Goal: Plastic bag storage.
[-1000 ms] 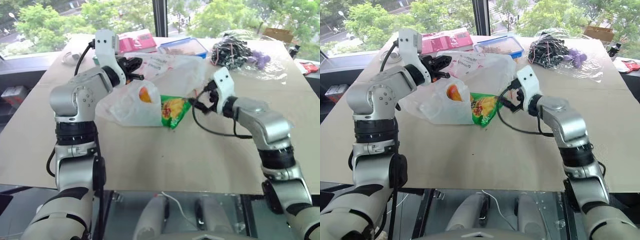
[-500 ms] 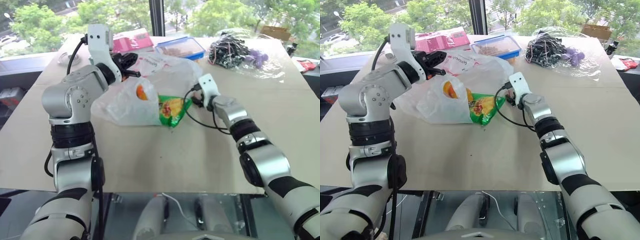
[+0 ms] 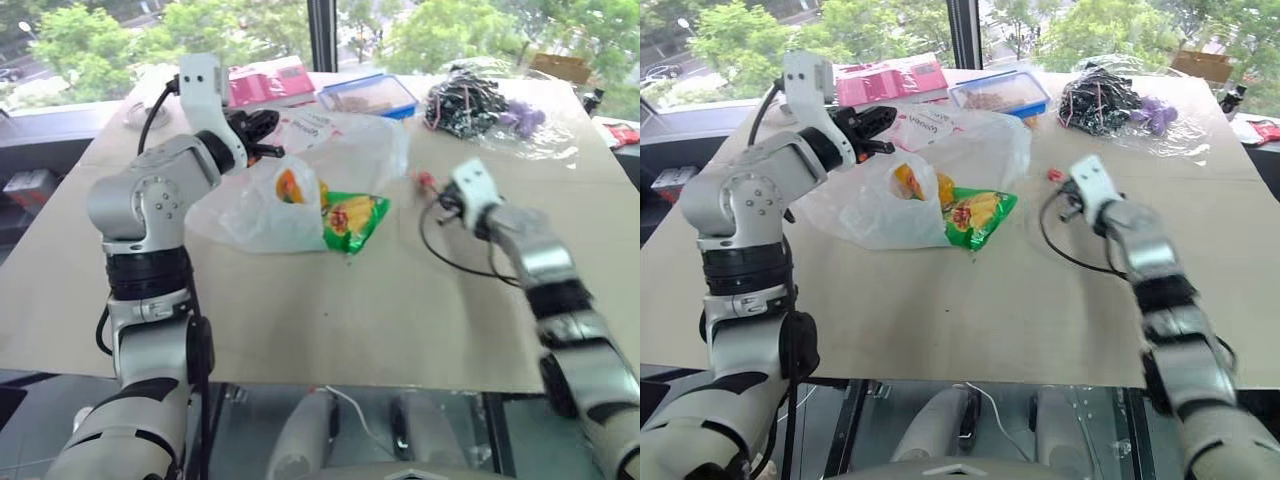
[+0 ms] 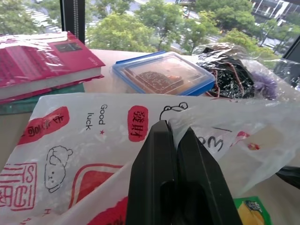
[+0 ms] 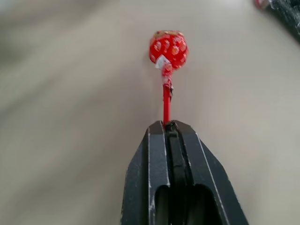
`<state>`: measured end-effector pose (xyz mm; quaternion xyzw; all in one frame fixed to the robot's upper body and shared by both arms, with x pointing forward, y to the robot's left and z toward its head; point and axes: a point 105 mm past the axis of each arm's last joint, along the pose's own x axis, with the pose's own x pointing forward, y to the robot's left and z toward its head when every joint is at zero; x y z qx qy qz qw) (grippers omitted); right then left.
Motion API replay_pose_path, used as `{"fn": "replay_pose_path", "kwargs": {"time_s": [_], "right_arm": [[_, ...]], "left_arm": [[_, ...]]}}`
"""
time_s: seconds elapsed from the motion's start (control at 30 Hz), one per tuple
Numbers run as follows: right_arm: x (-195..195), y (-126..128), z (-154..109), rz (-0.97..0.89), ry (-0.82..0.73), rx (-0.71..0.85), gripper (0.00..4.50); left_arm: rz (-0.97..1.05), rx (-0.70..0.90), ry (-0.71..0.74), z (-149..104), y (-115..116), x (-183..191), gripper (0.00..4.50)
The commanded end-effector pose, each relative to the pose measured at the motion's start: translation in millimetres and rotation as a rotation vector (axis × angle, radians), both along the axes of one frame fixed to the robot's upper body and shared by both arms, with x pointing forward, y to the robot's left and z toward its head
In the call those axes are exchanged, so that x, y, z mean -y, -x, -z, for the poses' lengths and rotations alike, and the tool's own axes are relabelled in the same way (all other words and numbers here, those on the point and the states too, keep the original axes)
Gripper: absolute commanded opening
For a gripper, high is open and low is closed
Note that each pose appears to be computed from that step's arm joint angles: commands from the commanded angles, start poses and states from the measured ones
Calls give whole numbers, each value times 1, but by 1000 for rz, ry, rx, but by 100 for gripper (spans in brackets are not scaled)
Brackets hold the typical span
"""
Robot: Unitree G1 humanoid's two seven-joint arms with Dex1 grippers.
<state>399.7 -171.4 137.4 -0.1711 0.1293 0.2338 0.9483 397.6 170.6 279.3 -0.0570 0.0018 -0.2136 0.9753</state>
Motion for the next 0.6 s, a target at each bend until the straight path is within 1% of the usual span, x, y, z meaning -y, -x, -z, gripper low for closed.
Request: {"fn": "replay_pose_path", "kwargs": {"time_s": [0.03, 0.1, 0.13, 0.23, 0.33, 0.4, 0.5, 0.6], "right_arm": [[-23, 48, -47, -187, -104, 50, 3], [-43, 70, -61, -280, -163, 47, 3], [-52, 76, -65, -308, -166, 50, 3], [-83, 74, -76, -357, -184, 67, 3], [-115, 61, -75, -393, -138, 85, 3], [-132, 40, -69, -379, -64, 112, 3], [-155, 18, -68, -397, -47, 129, 3], [-187, 5, -73, -477, -43, 158, 3]], "left_arm": [[115, 57, -10, -18, 10, 17, 0], [169, 48, -30, -16, 13, 23, 0], [183, 44, -40, -15, 14, 24, 0], [229, 31, -52, -12, 19, 27, 0], [284, 20, -45, -12, 26, 29, 0], [321, 27, -33, -16, 34, 29, 0], [348, 41, -14, -23, 42, 26, 0], [356, 51, 2, -27, 48, 22, 0]]}}
